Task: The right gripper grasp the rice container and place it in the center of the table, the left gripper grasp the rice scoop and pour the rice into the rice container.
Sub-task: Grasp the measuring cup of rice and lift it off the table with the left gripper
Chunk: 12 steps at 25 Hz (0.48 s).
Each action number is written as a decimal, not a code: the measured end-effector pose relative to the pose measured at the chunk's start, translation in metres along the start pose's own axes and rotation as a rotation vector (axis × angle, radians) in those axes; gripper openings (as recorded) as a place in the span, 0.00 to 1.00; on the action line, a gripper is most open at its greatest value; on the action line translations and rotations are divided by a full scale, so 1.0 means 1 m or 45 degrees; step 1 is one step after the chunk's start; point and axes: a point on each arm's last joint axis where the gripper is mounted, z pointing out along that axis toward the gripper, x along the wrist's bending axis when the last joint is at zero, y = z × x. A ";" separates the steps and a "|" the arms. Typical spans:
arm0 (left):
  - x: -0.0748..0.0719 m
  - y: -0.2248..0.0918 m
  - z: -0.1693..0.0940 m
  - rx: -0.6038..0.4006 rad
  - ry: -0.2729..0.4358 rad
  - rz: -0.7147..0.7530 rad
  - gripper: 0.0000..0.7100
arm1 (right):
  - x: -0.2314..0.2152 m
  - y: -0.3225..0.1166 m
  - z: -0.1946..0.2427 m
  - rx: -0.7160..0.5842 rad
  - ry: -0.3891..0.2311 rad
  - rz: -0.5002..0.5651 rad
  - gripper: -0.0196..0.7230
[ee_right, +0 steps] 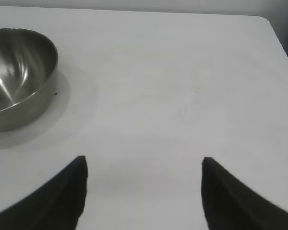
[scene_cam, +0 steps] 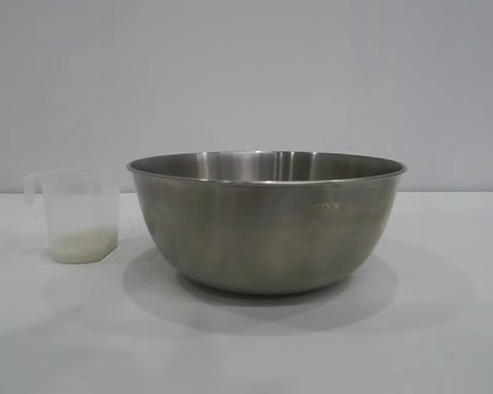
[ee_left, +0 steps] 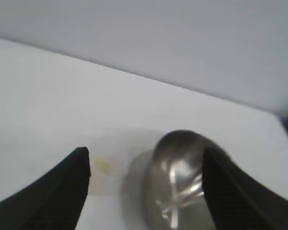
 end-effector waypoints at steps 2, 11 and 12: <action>-0.007 -0.004 0.000 0.050 -0.099 0.293 0.63 | 0.000 0.000 0.000 0.000 0.000 0.000 0.58; 0.003 -0.029 -0.005 0.401 -0.152 1.131 0.63 | 0.000 0.000 0.000 0.000 0.000 0.000 0.58; 0.008 -0.032 -0.007 0.479 -0.123 1.230 0.63 | 0.000 0.000 0.000 0.000 0.000 0.000 0.58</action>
